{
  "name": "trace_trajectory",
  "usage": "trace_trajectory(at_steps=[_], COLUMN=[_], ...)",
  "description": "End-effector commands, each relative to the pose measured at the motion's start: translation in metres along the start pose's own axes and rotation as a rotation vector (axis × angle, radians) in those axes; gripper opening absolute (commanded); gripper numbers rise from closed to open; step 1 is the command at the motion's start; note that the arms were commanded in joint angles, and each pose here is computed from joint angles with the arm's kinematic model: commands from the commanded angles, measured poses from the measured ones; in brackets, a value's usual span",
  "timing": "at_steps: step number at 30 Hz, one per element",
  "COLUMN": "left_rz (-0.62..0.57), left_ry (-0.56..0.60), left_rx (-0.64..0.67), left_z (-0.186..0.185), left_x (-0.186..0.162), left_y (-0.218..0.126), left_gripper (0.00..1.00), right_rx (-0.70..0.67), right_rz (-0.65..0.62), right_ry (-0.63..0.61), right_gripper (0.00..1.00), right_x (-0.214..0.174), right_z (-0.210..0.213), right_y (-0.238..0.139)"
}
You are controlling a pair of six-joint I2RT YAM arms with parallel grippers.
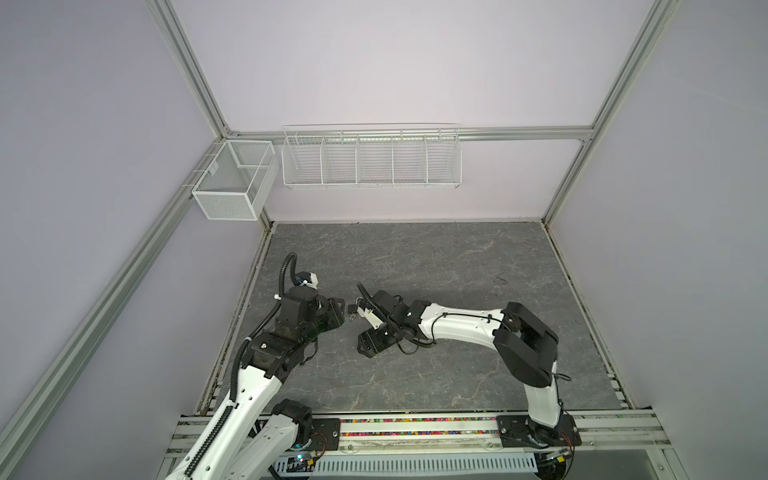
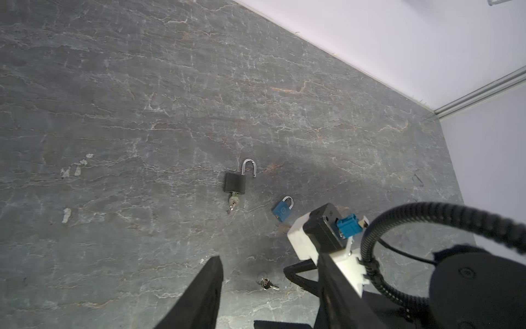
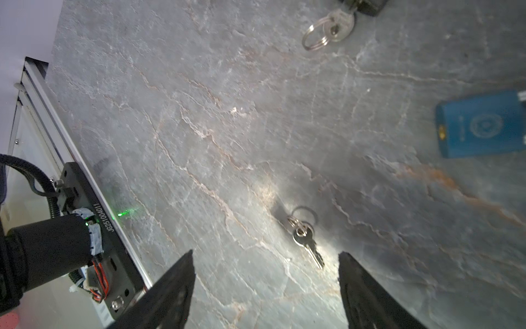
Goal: Unlock with the key
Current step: 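Move the right gripper down over the loose silver key on the table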
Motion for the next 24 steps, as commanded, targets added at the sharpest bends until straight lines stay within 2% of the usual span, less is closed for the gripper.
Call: trace_trajectory(at_steps=[1,16,24], left_rz=[-0.009,-0.097,-0.112], left_ry=[-0.027,-0.052,-0.060], left_rx=[0.032,0.061,0.060], left_z=[0.008,0.014,0.014], left_x=[-0.002,0.004,0.006], left_y=[0.000,-0.013,-0.015], left_gripper=[0.54,0.54,0.54], right_rx=[0.007,0.045,0.016], right_rz=[0.000,0.024,0.065], right_ry=[-0.040,-0.114,-0.130], right_gripper=[0.80,0.80,0.80], right_x=[0.008,0.020,0.012], right_z=[0.004,0.019,0.020], right_y=[0.005,0.032,0.040])
Point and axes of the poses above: each gripper's point midway between its finger pads, its own y axis out along the fingers, its own z axis along the line the jaws close on, x = y × z, the point moved 7 cm from there along -y, back along the fingers, and after that the axes turned 14 degrees about -y, right-handed, at the moved point
